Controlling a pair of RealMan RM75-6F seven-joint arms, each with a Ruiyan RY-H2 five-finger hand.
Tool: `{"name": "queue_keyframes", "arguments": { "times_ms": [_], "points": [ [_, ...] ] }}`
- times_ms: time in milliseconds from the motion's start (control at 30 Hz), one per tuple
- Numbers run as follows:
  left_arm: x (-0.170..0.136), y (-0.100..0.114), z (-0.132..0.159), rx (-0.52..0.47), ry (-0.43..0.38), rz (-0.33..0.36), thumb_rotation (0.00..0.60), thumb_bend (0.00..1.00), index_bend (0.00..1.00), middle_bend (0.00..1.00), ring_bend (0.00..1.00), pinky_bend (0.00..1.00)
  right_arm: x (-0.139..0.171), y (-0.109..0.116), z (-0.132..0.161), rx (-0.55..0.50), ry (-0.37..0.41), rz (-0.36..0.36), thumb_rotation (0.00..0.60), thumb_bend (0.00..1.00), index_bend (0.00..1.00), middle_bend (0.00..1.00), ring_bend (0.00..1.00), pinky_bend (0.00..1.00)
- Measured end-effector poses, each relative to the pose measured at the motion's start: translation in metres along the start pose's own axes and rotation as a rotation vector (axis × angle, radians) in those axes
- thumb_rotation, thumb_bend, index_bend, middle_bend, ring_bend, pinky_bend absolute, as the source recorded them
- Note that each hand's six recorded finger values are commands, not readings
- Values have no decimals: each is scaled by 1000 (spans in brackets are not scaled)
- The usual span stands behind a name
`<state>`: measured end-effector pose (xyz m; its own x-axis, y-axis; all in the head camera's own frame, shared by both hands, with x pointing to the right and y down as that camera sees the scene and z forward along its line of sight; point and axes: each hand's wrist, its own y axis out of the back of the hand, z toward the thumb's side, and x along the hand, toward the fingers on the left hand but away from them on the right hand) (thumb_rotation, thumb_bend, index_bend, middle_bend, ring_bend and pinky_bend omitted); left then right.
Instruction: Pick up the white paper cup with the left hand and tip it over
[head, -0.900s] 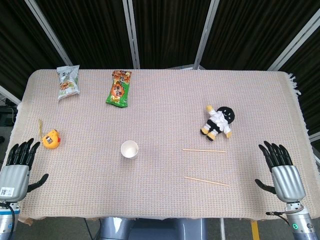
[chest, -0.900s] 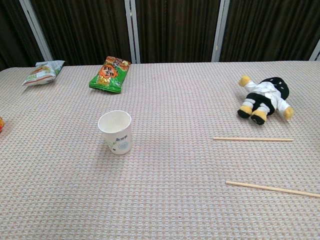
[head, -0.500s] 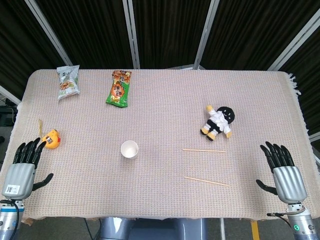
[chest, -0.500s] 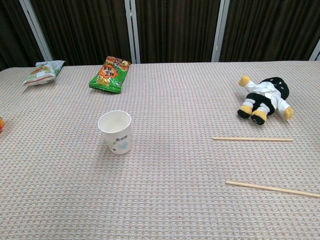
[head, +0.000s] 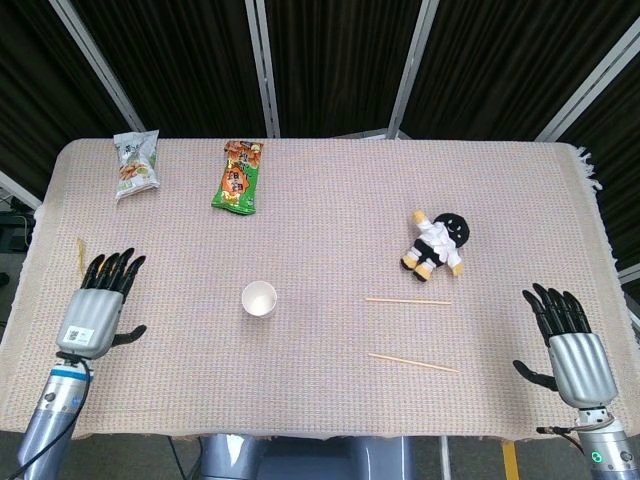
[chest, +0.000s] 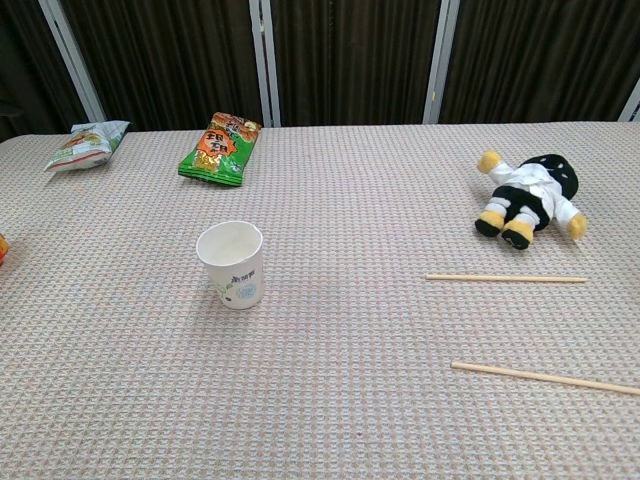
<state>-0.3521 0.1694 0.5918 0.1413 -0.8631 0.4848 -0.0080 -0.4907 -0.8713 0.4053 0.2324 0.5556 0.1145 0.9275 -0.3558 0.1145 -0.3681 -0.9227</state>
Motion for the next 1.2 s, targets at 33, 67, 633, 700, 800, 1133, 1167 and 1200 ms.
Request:
{"name": "queue_keyframes", "arguments": {
  "times_ms": [33, 67, 633, 700, 800, 1133, 1167, 1200],
  "points": [
    [9, -1, 9, -2, -10, -25, 600, 78, 5, 0, 0, 0, 0, 0, 0, -1, 0, -1, 600, 59, 0, 0, 0, 0],
    [12, -1, 13, -3, -13, -35, 600, 78, 13, 0, 0, 0, 0, 0, 0, -3, 0, 0, 600, 59, 0, 0, 0, 0],
    [76, -28, 137, 85, -97, -222, 600, 76, 155, 0, 0, 0, 0, 3, -2, -48, 14, 13, 600, 58, 0, 0, 0, 0],
    [80, -31, 147, 89, -93, -227, 600, 75, 156, 0, 0, 0, 0, 4, -3, -55, 15, 13, 600, 59, 0, 0, 0, 0],
    [88, -34, 159, 86, -84, -229, 600, 74, 162, 0, 0, 0, 0, 5, -4, -64, 16, 14, 600, 59, 0, 0, 0, 0],
    [102, -51, 187, 110, -64, -266, 600, 76, 228, 0, 0, 0, -1, 8, -6, -80, 17, 13, 600, 59, 0, 0, 0, 0],
    [102, -53, 189, 111, -65, -270, 600, 77, 234, 0, 0, 0, -1, 8, -6, -80, 18, 13, 600, 59, 0, 0, 0, 0],
    [103, -55, 192, 113, -66, -273, 600, 79, 247, 0, 0, 0, -1, 8, -6, -81, 19, 12, 600, 59, 0, 0, 0, 0]
  ]
}}
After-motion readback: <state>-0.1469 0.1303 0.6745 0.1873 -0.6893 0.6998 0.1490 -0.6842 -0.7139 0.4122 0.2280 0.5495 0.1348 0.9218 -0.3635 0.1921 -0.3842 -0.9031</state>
